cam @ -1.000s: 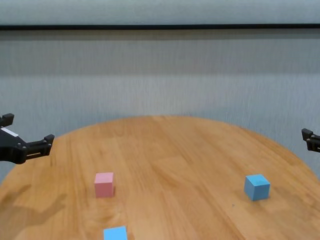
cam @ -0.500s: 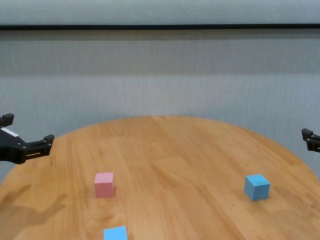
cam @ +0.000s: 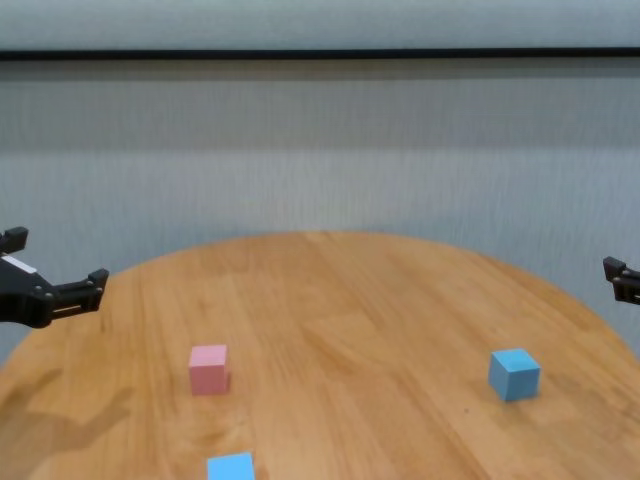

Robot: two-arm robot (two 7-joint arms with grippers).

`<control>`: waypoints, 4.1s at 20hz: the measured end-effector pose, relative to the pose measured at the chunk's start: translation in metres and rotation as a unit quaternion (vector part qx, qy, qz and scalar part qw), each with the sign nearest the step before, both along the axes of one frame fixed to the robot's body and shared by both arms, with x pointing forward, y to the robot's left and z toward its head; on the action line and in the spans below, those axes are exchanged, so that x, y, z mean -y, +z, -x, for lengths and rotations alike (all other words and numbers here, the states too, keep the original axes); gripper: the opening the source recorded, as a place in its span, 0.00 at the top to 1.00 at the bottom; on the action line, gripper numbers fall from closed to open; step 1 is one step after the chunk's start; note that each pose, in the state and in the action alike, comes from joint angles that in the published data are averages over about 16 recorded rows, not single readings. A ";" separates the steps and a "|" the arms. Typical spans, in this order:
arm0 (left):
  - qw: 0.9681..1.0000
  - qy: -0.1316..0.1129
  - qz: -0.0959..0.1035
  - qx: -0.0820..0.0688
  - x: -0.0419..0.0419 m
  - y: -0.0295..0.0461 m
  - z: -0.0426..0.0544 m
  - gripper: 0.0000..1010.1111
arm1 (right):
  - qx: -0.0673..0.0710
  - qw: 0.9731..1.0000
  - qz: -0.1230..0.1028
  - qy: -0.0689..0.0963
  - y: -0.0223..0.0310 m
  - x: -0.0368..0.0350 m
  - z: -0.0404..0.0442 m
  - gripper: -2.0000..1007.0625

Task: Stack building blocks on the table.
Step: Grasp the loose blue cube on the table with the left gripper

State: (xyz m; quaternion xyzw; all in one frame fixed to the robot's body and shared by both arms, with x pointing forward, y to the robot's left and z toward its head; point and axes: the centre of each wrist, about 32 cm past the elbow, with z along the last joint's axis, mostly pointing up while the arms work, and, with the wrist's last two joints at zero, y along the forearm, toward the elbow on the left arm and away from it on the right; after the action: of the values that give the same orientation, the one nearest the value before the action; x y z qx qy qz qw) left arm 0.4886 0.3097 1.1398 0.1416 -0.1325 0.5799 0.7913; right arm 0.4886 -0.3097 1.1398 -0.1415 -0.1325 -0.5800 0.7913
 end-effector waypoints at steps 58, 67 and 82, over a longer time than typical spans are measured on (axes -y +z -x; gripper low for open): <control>0.928 -0.348 0.018 -0.131 -0.0033 -0.0019 0.0457 0.01 | 0.000 1.000 0.000 0.000 0.0000 0.0000 0.0000 0.00; 0.922 -0.354 0.019 -0.156 0.0024 -0.0132 0.0341 0.01 | 0.000 1.000 0.000 0.000 0.0000 0.0000 0.0000 0.00; 0.921 -0.352 0.032 -0.166 0.0022 -0.0195 0.0072 0.01 | 0.000 1.000 0.000 0.000 0.0000 0.0000 0.0000 0.00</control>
State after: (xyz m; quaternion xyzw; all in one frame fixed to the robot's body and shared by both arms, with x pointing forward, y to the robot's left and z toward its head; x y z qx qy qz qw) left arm 0.4815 0.3075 1.1203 0.1550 -0.0222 0.2360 0.9590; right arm 0.4886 -0.3097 1.1398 -0.1415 -0.1325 -0.5799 0.7913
